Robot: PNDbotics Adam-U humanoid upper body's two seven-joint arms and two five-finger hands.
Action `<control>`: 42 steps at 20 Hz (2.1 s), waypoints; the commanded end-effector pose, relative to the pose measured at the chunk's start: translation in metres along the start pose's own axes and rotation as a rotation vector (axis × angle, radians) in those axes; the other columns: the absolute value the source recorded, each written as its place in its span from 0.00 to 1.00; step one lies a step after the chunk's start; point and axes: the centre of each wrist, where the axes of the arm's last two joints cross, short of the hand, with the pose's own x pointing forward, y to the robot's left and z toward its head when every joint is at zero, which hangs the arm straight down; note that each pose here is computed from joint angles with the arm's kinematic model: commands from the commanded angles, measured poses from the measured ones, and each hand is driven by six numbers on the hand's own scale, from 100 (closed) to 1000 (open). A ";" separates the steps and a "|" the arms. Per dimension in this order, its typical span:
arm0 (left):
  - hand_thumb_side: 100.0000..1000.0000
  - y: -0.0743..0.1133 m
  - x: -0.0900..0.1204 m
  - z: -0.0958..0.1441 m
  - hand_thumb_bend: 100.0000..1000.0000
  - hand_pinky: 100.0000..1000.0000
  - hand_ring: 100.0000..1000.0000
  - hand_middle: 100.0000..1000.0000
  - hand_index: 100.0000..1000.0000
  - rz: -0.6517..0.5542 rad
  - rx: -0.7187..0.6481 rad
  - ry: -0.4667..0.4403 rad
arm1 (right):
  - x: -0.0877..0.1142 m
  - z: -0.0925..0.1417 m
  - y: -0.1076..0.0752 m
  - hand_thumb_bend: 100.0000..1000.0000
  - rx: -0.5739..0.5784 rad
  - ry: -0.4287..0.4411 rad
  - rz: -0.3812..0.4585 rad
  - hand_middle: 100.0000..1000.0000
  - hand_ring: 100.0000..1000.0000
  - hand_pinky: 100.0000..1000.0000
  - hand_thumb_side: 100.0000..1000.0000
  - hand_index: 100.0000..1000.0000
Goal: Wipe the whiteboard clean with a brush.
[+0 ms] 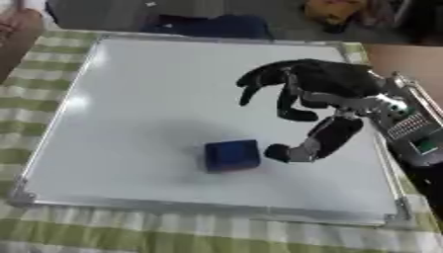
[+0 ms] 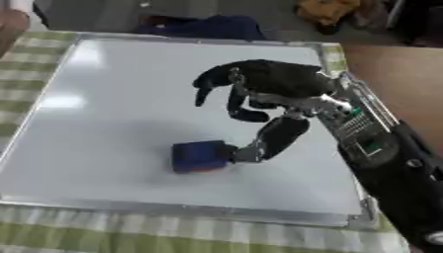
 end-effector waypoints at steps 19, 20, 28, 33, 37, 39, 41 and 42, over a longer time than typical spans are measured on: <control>1.00 -0.002 0.006 -0.005 0.04 0.47 0.50 0.48 0.35 -0.006 -0.028 -0.019 | -0.003 -0.008 0.024 0.32 0.188 0.112 0.087 0.56 0.89 0.85 0.61 0.03; 1.00 -0.002 0.007 -0.005 0.04 0.47 0.50 0.48 0.35 -0.006 -0.029 -0.020 | -0.004 -0.008 0.027 0.32 0.190 0.121 0.085 0.54 0.89 0.85 0.61 0.00; 1.00 -0.003 0.007 -0.006 0.04 0.47 0.50 0.48 0.35 -0.003 -0.034 -0.019 | -0.007 -0.014 0.040 0.38 0.184 0.159 0.102 0.43 0.86 0.83 0.56 0.00; 1.00 -0.003 0.007 -0.006 0.04 0.47 0.50 0.48 0.35 -0.002 -0.037 -0.018 | -0.010 -0.016 0.044 0.36 0.163 0.171 0.108 0.51 0.86 0.83 0.55 0.00; 1.00 -0.003 0.007 -0.007 0.04 0.47 0.50 0.48 0.35 -0.001 -0.039 -0.018 | -0.011 -0.016 0.046 0.35 0.148 0.184 0.115 0.63 0.87 0.83 0.56 0.00; 1.00 -0.004 0.007 -0.007 0.04 0.47 0.50 0.48 0.35 -0.001 -0.040 -0.019 | -0.011 -0.015 0.046 0.35 0.140 0.194 0.116 0.67 0.87 0.83 0.56 0.00; 1.00 -0.004 0.007 -0.007 0.04 0.47 0.50 0.48 0.35 -0.001 -0.041 -0.018 | -0.010 -0.015 0.045 0.34 0.131 0.201 0.117 0.71 0.88 0.83 0.56 0.00; 1.00 -0.004 0.007 -0.007 0.04 0.47 0.50 0.48 0.35 -0.001 -0.041 -0.019 | -0.010 -0.015 0.045 0.33 0.127 0.202 0.119 0.71 0.88 0.83 0.56 0.00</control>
